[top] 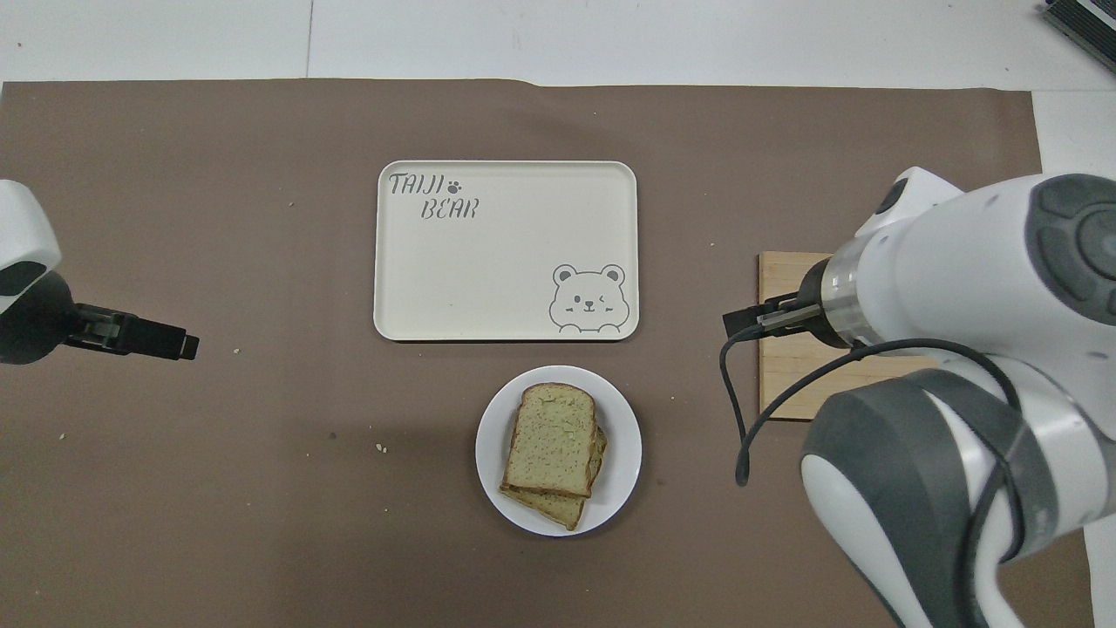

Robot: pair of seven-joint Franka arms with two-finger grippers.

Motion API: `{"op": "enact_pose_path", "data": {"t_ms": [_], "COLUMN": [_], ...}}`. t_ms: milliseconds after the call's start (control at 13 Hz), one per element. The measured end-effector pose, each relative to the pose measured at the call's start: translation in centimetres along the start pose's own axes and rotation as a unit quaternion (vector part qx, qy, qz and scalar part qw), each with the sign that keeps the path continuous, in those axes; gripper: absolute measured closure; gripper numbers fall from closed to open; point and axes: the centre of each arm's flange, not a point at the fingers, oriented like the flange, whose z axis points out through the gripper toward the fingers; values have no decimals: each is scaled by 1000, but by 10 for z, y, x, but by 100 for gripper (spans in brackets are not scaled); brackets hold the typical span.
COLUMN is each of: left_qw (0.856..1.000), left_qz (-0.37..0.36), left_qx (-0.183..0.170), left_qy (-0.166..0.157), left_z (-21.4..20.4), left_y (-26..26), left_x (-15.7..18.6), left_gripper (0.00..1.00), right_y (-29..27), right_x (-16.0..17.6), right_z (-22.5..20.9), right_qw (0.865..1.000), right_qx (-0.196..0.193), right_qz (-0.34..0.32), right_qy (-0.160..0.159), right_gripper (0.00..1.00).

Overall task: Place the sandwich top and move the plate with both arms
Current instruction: 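Withdraw the right gripper while the left gripper reaches toward the plate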

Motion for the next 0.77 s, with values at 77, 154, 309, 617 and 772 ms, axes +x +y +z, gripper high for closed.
{"op": "enact_pose_path", "data": {"t_ms": [77, 154, 309, 617, 772], "left_qw": [1000, 999, 998, 997, 994], "left_qz": [-1, -3, -5, -10, -20], "left_qx": [-20, -42, -69, -70, -106], "left_qy": [1, 4, 8, 23, 15], "left_z": [12, 25, 43, 85, 109], "left_y": [1, 0, -5, 2, 8], "left_x": [-2, -4, -9, -17, -26], "left_gripper": [0, 0, 0, 0, 0], "right_y": [9, 20, 41, 84, 102], "right_x": [0, -1, -9, -25, -31], "right_z": [-6, -13, -31, -68, -66], "right_qw": [1000, 1000, 999, 997, 996], "right_qx": [0, -1, -3, -3, -4], "right_qz": [8, 18, 37, 76, 94], "right_qy": [5, 11, 14, 8, -12], "right_gripper": [0, 0, 0, 0, 0]}}
